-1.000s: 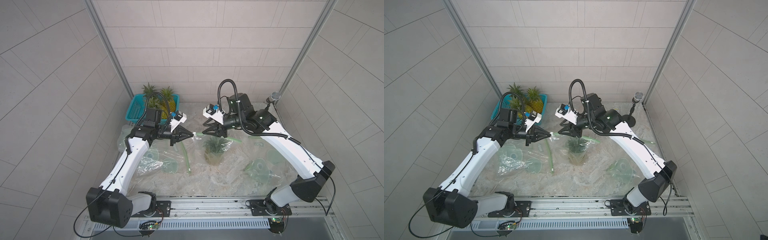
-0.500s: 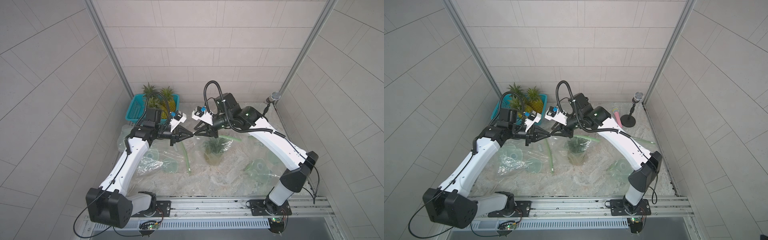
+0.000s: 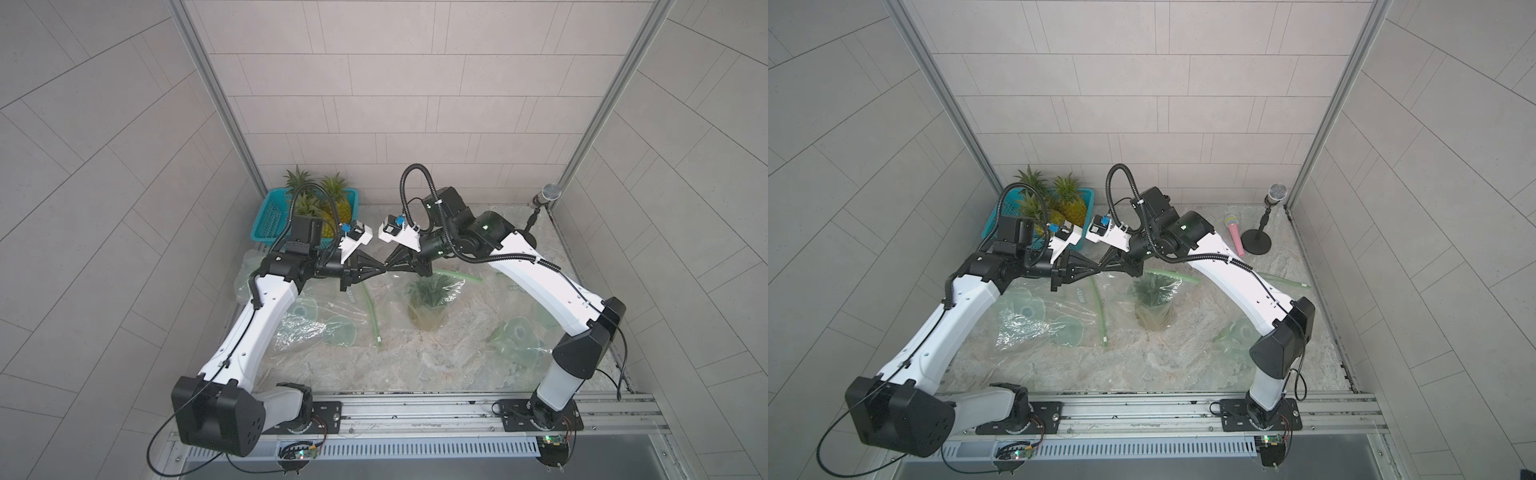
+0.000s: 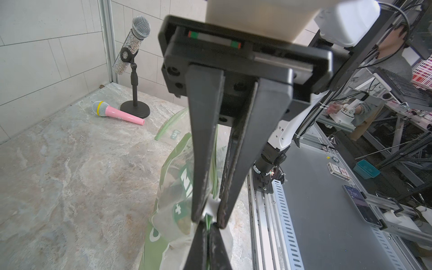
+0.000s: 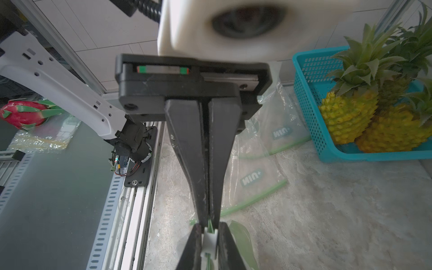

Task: Open the zip-top bag and take out the pineapple
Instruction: Unzip the zipper on the zipper food storage bag.

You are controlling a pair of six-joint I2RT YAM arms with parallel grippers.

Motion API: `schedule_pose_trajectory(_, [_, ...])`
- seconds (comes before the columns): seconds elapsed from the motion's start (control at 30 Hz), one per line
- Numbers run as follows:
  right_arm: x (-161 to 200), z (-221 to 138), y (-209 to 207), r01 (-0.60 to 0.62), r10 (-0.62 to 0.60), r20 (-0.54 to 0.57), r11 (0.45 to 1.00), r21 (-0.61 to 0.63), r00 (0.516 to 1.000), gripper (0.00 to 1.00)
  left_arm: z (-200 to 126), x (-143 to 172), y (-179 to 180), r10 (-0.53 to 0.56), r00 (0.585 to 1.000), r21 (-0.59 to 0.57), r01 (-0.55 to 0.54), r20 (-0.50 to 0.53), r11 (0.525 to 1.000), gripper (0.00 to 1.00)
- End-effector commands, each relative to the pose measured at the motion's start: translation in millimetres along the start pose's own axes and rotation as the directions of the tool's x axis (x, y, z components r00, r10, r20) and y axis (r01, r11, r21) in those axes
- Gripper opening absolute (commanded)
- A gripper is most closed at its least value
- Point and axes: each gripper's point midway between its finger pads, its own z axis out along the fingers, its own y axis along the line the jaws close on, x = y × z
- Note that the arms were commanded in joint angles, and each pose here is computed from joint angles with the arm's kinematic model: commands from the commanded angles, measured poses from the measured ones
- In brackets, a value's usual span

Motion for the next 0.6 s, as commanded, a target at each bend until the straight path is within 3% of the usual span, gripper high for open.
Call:
schedule_pose_trajectory(0.0, [4.3, 2.8, -3.7, 0.0, 0.001, -0.03, 1.0, 0.013, 1.0, 0.06, -5.7, -21.6, -16.6, 0.1, 0.994, 0.025, -0.102, 0.051, 0.994, 0.0])
schedule_pose_trajectory(0.1, [6.3, 0.7, -5.2, -0.003, 0.004, -0.041, 1.0, 0.027, 0.999, 0.0, -7.0, -21.8, -13.2, 0.103, 0.993, 0.002, -0.103, 0.049, 0.995, 0.0])
schedule_pose_trajectory(0.57, [22.7, -21.9, -17.7, -0.043, 0.049, -0.057, 0.994, 0.098, 0.997, 0.0, -30.1, -37.0, 20.5, 0.13, 0.985, -0.214, -0.104, 0.115, 0.971, 0.0])
